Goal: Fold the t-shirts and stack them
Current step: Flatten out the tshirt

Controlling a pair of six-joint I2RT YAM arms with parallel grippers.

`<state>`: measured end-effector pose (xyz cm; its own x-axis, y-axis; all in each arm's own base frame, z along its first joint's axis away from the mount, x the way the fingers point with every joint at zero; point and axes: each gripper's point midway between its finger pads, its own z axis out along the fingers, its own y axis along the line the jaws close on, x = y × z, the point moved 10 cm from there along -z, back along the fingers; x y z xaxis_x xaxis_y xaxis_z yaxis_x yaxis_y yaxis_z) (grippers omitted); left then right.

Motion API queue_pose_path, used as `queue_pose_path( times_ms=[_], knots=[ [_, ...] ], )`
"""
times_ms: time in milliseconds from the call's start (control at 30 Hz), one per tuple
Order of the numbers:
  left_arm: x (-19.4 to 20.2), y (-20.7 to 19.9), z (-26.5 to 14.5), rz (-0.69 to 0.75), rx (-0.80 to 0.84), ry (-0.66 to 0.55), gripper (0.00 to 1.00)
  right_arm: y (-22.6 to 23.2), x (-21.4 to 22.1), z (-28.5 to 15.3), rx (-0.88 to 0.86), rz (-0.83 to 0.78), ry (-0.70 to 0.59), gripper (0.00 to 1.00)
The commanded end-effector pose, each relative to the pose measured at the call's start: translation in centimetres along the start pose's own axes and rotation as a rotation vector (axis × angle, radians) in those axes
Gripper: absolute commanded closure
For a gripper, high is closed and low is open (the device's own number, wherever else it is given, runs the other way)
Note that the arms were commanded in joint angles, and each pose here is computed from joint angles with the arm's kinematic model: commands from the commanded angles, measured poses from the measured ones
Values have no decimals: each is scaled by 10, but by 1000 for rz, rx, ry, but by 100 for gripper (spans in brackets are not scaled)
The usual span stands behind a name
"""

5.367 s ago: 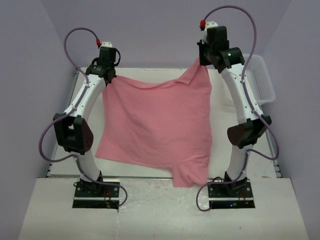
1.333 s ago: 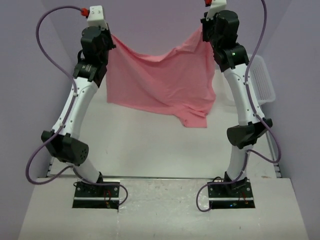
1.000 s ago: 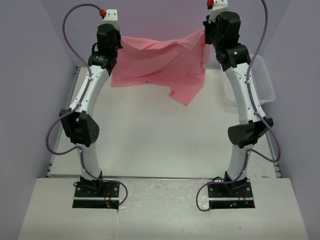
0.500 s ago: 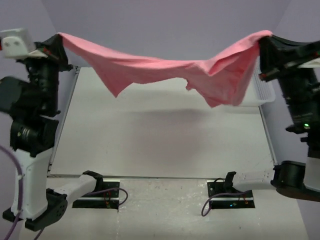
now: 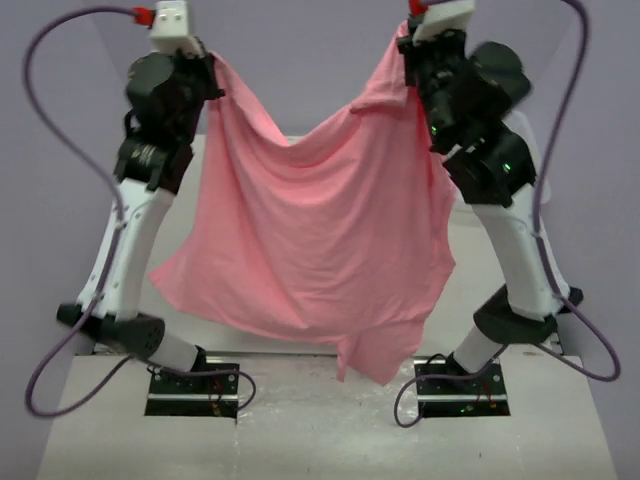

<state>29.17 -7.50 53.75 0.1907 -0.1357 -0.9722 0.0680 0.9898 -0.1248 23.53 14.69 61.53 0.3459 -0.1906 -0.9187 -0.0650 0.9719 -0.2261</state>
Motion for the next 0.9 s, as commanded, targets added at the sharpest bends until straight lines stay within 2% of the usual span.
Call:
queue_pose_path(
  times_ms=[0,33,67,100,133,167,267,300,333,500,600,700,733,800,833,867],
  knots=[
    [65,6,75,54,-16,168,100,11,51,54,-108,29,96,100],
    [108,15,125,73,-45,250,100,9,70,79,-122,42,111,100],
    [81,13,121,64,-40,192,100,8,78,90,-130,37,111,100],
    [85,23,137,69,-45,196,100,7,87,100,-135,48,113,100],
    [126,29,169,85,-51,265,100,5,93,109,-134,55,97,100],
    [94,33,173,83,-53,178,100,2,108,121,-130,46,115,100],
    [116,50,192,117,-67,168,100,-10,118,132,-122,57,102,100],
    [97,52,180,107,-59,119,100,-14,117,133,-115,54,96,100],
    [94,57,179,95,-60,93,100,-20,116,133,-98,54,86,100],
    [78,61,162,79,-50,87,100,-32,93,115,-100,69,48,100],
    [87,62,155,68,-56,113,100,-31,98,113,-106,72,81,100],
    [110,66,151,55,-87,185,100,-21,135,122,-139,80,196,100],
    [134,69,150,50,-92,239,100,-21,157,124,-136,89,280,100],
    [153,71,141,28,-104,280,100,-12,189,126,-169,137,391,100],
    [185,75,136,19,-122,348,100,-4,225,125,-183,144,495,100],
    [227,80,124,-10,-161,464,100,15,278,115,-226,190,660,100]
  ],
)
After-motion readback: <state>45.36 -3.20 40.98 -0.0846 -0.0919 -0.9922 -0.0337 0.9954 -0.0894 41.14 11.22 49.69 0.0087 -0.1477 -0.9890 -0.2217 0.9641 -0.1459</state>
